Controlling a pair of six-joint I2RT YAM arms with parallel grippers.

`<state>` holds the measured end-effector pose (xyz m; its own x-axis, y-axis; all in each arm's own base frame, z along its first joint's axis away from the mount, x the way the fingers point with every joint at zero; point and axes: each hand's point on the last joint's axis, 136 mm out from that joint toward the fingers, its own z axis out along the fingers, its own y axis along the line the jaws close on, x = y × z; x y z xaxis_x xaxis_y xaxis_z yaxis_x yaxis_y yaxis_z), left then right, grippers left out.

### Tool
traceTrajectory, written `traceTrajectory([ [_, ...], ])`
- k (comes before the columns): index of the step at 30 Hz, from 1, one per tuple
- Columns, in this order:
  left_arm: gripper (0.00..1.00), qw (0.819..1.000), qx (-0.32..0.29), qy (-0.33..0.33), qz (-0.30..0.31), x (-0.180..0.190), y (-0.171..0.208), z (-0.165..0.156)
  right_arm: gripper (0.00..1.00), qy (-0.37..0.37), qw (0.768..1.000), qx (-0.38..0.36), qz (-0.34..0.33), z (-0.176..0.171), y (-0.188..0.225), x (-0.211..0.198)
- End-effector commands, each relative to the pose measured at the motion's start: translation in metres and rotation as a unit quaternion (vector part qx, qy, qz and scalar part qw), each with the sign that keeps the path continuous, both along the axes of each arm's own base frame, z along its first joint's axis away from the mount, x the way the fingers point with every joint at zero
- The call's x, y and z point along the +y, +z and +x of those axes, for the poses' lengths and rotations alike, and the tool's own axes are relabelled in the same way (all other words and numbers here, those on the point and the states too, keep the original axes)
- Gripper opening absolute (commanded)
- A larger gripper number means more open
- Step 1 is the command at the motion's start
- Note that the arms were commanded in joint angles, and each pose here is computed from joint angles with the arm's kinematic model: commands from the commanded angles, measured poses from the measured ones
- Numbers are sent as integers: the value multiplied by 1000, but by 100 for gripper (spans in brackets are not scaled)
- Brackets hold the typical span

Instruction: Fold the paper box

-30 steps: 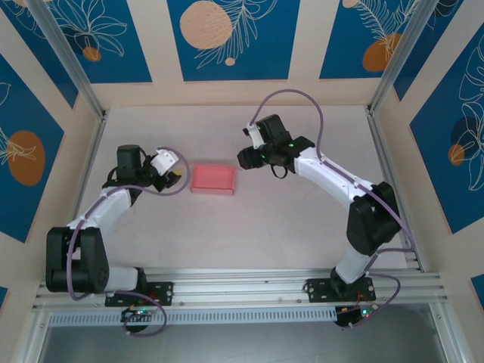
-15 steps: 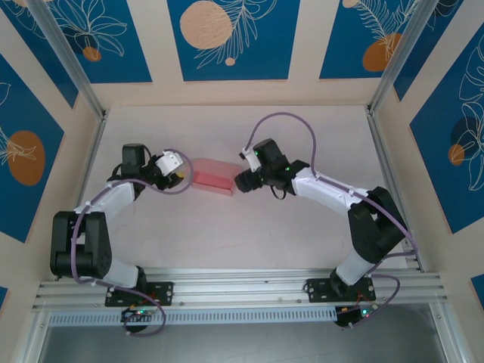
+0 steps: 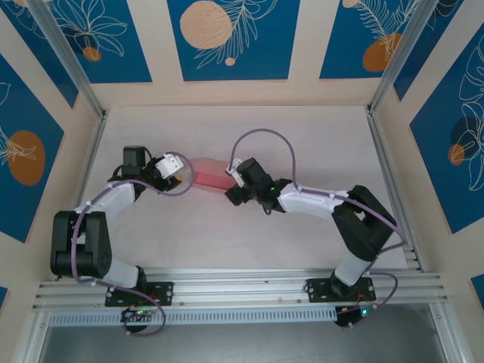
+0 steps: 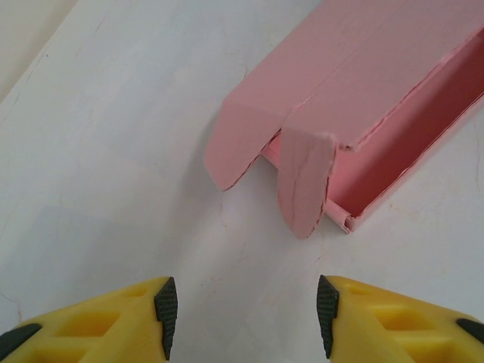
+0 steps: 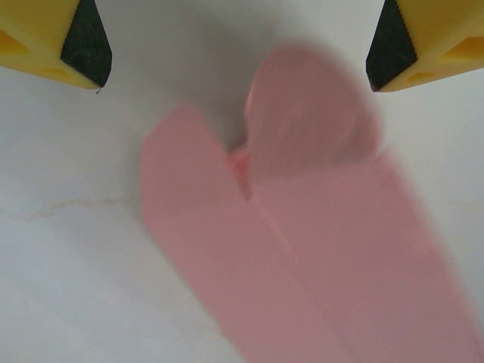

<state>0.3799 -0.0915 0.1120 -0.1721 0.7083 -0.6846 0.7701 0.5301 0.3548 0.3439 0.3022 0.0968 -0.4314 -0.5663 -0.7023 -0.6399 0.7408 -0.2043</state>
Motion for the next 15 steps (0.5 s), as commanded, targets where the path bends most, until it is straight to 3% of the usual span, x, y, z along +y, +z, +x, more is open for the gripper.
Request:
traceTrajectory([
  [1, 53, 1000, 12, -12, 2, -3, -6, -5, 84, -8, 998, -60, 1, 35, 21, 12],
  [7, 52, 1000, -6, -19, -12, -10, 5, 9, 58, -35, 998, -32, 27, 64, 24, 9],
  [15, 53, 998, -50, -45, -14, -27, 29, 49, 56, -39, 998, -20, 40, 70, 29, 5],
])
